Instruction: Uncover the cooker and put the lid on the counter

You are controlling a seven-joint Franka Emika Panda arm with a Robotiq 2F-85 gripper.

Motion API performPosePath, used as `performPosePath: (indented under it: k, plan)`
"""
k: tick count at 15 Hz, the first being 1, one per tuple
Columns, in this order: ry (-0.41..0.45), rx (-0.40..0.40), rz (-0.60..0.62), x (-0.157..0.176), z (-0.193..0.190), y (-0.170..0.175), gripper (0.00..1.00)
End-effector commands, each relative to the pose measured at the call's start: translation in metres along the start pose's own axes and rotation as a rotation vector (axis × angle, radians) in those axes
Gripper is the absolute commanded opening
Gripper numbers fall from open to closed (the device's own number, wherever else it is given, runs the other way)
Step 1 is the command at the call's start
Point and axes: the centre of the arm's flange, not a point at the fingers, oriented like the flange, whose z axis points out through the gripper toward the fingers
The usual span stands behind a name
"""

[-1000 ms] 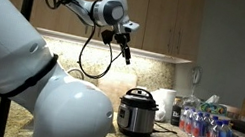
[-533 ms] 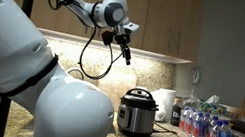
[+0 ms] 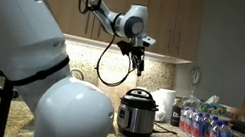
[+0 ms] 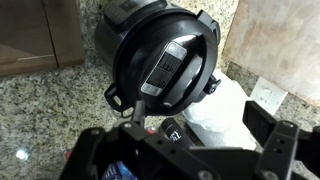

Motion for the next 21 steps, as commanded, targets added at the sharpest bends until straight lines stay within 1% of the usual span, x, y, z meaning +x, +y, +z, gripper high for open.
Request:
performPosePath:
  k: [1, 2, 4, 6, 7, 8, 10, 13, 16, 18, 19, 20, 21]
  plan:
    - [-0.167, 0.045, -0.078, 0.065, 0.065, -0.02, 1.0]
    - [-0.205, 0.054, -0.097, 0.069, 0.085, -0.023, 1.0]
    - [-0.284, 0.081, -0.141, 0.067, 0.118, -0.035, 1.0]
    - [-0.334, 0.146, -0.156, 0.06, 0.145, -0.046, 1.0]
    - [-0.309, 0.184, -0.113, 0.055, 0.152, -0.047, 1.0]
    - [-0.306, 0.225, -0.082, 0.055, 0.157, -0.048, 1.0]
    - [-0.248, 0.295, 0.041, 0.054, 0.163, -0.04, 1.0]
    - [-0.2, 0.347, 0.193, 0.053, 0.189, -0.027, 1.0]
    - [-0.181, 0.403, 0.272, 0.048, 0.215, -0.025, 1.0]
    - [-0.164, 0.445, 0.294, 0.043, 0.231, -0.029, 1.0]
    - [-0.144, 0.456, 0.307, 0.04, 0.235, -0.03, 0.75]
    - [-0.119, 0.466, 0.316, 0.039, 0.236, -0.03, 0.74]
    - [-0.082, 0.477, 0.327, 0.038, 0.229, -0.029, 0.68]
